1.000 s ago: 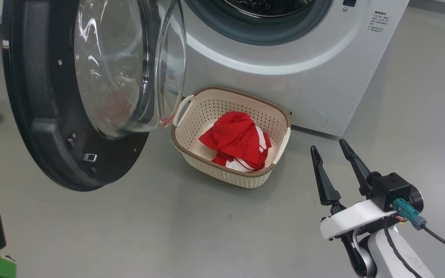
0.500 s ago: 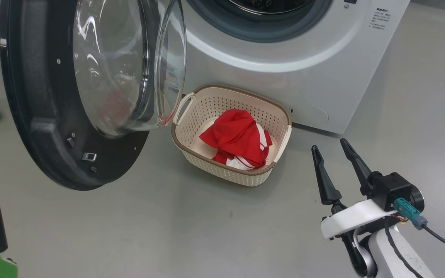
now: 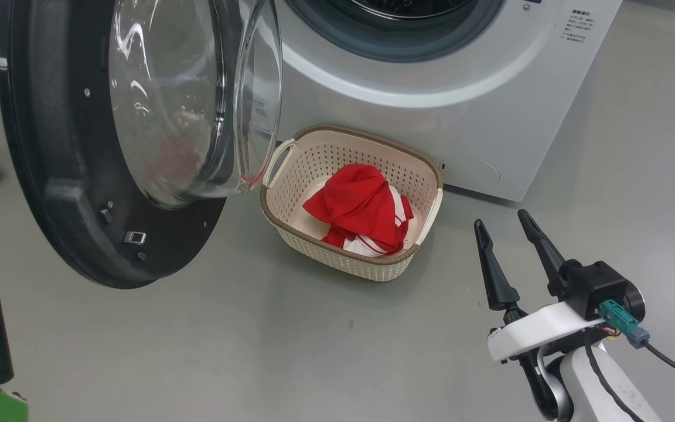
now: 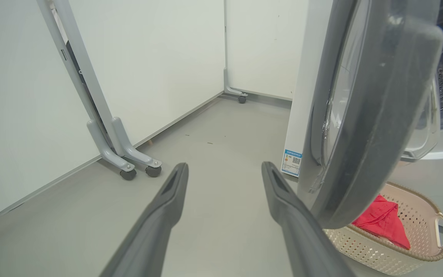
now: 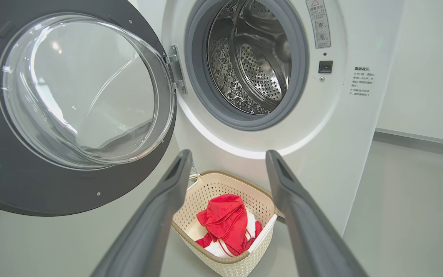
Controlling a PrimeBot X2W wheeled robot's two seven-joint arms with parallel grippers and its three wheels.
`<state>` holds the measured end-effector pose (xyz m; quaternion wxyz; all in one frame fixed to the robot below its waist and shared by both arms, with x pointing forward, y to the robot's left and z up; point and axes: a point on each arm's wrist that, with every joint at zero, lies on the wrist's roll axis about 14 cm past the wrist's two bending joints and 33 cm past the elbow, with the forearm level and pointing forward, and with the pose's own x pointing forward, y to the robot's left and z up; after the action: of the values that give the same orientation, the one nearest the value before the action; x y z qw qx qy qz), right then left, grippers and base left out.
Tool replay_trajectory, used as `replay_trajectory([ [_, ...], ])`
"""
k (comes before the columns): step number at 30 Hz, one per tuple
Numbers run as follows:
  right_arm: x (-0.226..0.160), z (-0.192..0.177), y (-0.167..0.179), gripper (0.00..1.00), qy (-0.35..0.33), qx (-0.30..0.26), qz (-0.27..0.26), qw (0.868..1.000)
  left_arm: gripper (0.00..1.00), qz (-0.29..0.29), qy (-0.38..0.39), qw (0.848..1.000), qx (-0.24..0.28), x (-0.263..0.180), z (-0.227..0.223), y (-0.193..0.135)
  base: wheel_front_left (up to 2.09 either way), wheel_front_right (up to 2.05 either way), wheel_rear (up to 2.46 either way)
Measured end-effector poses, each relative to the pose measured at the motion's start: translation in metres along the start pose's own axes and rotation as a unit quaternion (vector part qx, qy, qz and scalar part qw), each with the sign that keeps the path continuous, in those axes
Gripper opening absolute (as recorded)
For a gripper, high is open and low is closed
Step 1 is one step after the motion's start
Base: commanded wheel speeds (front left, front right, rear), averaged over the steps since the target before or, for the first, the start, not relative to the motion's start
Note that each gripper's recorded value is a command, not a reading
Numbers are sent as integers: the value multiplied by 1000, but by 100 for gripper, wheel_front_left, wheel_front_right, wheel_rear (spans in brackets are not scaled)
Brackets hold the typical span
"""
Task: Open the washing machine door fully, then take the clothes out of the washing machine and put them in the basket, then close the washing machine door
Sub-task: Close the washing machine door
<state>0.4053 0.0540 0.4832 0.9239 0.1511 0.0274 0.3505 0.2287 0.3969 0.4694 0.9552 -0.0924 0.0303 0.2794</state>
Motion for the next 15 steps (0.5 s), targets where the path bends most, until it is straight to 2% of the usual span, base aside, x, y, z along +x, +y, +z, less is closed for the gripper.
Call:
replay_trajectory([
  [15, 1, 0, 0, 100, -1, 2, 0, 1000, 100, -1, 1, 1000, 3, 2, 0, 0, 0, 0, 0],
])
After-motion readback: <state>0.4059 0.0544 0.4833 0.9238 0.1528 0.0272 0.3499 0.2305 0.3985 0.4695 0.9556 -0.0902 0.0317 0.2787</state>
